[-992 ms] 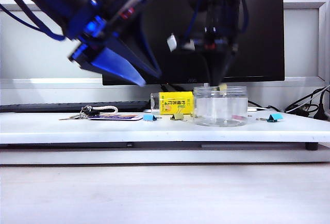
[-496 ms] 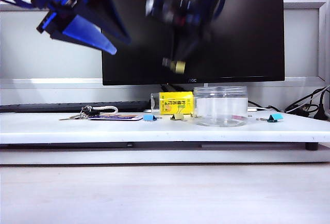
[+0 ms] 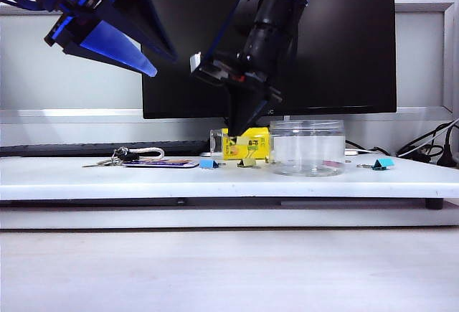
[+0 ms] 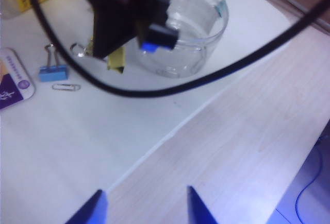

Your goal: Take the clips out of the round transparent plastic box and place them on the table.

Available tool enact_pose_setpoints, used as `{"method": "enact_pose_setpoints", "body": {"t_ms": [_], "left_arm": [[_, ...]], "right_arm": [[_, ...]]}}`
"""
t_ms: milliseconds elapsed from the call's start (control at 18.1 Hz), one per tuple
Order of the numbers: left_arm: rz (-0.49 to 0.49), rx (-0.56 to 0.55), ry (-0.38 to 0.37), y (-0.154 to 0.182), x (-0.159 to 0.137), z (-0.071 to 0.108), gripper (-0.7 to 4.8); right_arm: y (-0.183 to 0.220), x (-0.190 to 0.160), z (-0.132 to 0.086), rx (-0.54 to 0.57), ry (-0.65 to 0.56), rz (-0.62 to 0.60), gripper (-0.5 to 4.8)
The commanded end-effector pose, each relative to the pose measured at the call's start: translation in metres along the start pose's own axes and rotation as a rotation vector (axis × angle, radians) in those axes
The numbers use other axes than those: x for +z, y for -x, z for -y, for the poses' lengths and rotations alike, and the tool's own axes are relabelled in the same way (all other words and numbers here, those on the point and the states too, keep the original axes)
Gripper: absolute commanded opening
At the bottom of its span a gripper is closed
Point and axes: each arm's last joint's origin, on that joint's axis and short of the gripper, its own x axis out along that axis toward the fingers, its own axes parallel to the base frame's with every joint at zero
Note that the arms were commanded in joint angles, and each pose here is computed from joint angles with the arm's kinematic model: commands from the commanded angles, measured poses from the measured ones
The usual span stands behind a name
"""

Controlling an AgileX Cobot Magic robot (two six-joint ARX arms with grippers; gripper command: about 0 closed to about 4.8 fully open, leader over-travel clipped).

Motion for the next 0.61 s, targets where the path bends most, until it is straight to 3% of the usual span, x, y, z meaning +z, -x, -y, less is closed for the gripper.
{"method": "enact_pose_setpoints", "body": {"t_ms": [55,606], "left_arm": [[0.01,0.0,-0.007,0.001,0.001,0.0,2.1],[-0.011,0.0,0.0,0.001,-0.001,0.0,2.1]], "right_arm": [[-0.003,0.002,-0.002,0.007,0.005,-0.002,-0.04],[-0.016,-0.004,0.001,-0.01,-0.011,-0.072,-0.02]]}}
